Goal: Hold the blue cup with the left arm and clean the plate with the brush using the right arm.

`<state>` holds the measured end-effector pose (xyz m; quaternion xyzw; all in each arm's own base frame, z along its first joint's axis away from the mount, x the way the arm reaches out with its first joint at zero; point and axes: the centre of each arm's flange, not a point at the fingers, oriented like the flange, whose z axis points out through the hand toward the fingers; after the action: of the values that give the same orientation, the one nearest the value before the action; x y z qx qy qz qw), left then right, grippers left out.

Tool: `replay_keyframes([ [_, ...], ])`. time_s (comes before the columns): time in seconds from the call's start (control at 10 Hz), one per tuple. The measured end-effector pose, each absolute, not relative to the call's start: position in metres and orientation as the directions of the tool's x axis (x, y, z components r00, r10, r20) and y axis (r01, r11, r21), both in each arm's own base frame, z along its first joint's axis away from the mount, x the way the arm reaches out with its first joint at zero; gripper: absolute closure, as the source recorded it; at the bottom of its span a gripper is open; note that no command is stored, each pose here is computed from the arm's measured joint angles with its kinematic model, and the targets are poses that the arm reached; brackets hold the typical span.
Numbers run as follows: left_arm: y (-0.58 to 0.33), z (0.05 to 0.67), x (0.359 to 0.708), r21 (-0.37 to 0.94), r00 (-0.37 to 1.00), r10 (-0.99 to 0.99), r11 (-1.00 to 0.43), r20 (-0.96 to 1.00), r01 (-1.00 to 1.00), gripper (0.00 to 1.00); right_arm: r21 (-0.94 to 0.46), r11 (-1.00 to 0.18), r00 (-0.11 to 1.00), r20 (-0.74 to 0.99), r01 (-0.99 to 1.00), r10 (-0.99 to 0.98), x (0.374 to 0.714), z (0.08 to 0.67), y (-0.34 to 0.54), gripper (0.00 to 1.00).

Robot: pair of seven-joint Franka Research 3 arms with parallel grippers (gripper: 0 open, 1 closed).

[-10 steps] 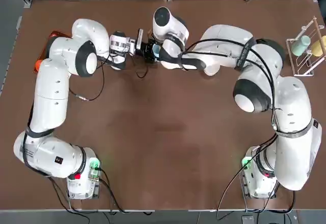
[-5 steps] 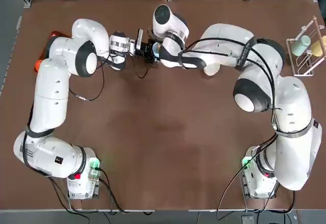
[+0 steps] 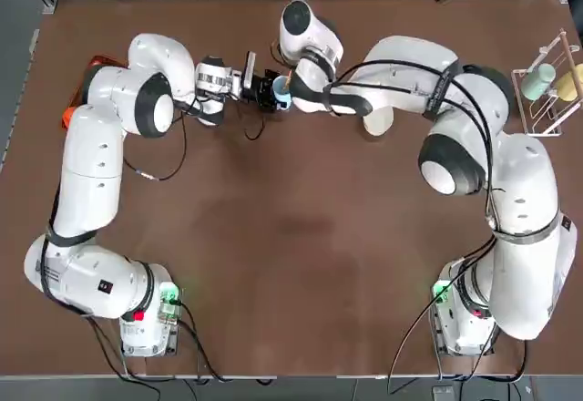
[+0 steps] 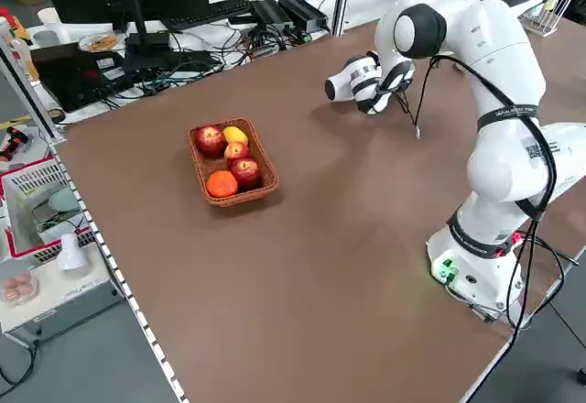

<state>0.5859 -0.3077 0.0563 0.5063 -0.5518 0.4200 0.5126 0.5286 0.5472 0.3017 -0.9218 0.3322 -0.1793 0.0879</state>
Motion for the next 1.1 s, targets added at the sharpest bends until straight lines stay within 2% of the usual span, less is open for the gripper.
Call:
replay_keyframes([
  [0.6,-0.307,0.056,0.586,0.057,0.040,-0.126,0.135,0.991,-0.989,0.31,-0.251,-0.794,0.740,0.290,-0.553,-0.607,0.510,0.296,0.561,0.95],
  [1.1,-0.307,0.056,0.586,0.057,0.040,-0.126,0.135,0.991,-0.989,0.30,-0.239,-0.790,0.732,0.298,-0.564,-0.613,0.512,0.313,0.563,0.95],
])
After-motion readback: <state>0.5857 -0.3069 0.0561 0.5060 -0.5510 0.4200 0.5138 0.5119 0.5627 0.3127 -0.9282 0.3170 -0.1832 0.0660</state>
